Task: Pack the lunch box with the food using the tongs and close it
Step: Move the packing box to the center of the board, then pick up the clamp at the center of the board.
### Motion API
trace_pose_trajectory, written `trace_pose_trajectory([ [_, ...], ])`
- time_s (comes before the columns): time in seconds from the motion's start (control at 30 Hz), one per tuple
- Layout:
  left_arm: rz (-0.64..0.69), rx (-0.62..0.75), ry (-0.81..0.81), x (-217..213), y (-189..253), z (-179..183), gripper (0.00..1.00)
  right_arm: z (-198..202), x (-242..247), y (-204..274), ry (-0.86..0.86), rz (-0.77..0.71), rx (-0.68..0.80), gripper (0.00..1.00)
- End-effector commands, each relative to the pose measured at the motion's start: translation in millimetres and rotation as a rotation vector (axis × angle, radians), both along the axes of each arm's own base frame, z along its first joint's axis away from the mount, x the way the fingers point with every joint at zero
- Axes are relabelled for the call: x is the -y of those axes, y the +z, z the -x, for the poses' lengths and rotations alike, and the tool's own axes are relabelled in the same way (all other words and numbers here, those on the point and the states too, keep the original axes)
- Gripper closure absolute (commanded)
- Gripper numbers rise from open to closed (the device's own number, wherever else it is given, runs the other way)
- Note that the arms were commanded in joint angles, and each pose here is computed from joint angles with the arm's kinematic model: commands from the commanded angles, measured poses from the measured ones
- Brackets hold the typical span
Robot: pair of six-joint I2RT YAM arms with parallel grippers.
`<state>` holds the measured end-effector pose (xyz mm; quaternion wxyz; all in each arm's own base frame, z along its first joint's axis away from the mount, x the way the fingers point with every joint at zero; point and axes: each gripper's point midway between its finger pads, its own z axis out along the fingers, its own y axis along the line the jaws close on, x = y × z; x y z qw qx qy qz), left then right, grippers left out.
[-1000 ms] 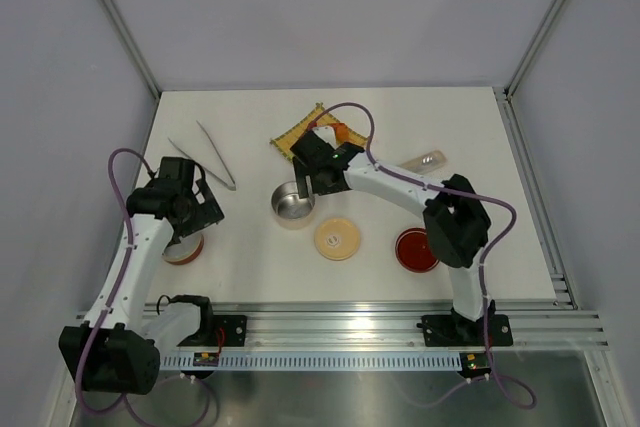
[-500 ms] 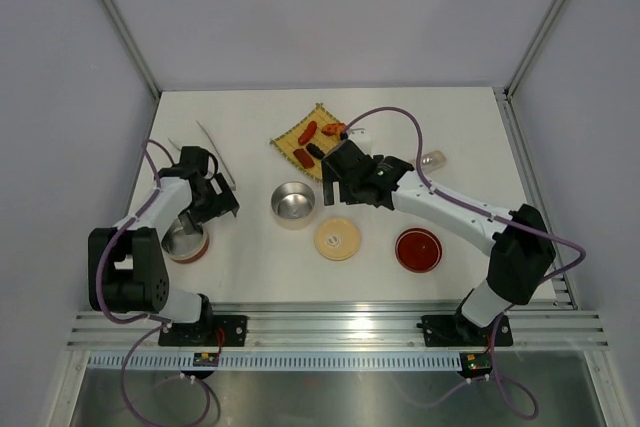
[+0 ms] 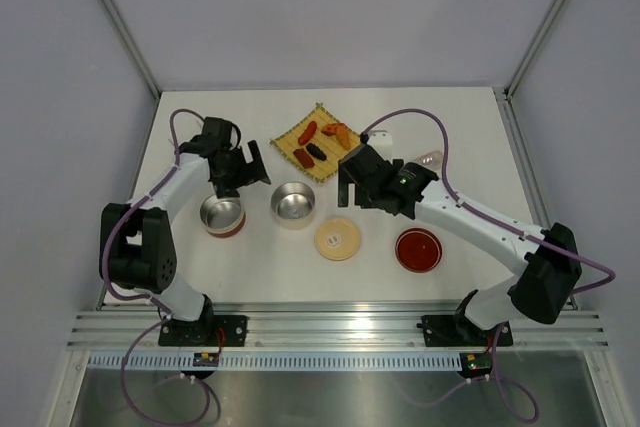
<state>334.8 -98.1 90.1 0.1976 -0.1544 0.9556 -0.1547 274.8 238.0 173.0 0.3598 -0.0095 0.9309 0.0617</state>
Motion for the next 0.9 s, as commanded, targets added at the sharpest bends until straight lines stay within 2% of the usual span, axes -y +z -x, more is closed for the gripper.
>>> trace_pose_trajectory([
  [0.0,0.050,0.073,-0.078,27.6,18.2,-34.0,0.01,1.6,12.7,1.8,-0.064,0.014,0.007,0.00],
  [0.13,0.053,0.081,-0.104,34.5,35.1,-49.3,0.01,10.1,24.2,6.4,-0.087,0.010,0.009,0.01],
  [0.27,0.002,0.192,-0.071,25.1,72.4,-63.7,0.01,17.8,37.4,11.1,-0.118,-0.010,0.029,0.00],
  [0.5,-0.197,0.134,0.210,-36.9,74.0,-82.2,0.01,26.8,40.7,2.9,-0.111,-0.007,-0.004,0.00],
  [0.53,-0.302,0.062,0.291,-62.8,59.2,-75.9,0.01,27.9,41.6,2.7,-0.110,-0.006,-0.007,0.01],
  [0.6,-0.350,0.034,0.367,-79.8,53.8,-78.2,0.01,28.9,43.0,4.8,-0.111,-0.011,-0.005,0.01],
  [0.87,-0.318,-0.098,0.470,-108.1,-3.2,-96.9,0.01,32.6,52.3,7.6,-0.118,0.011,0.003,0.01],
])
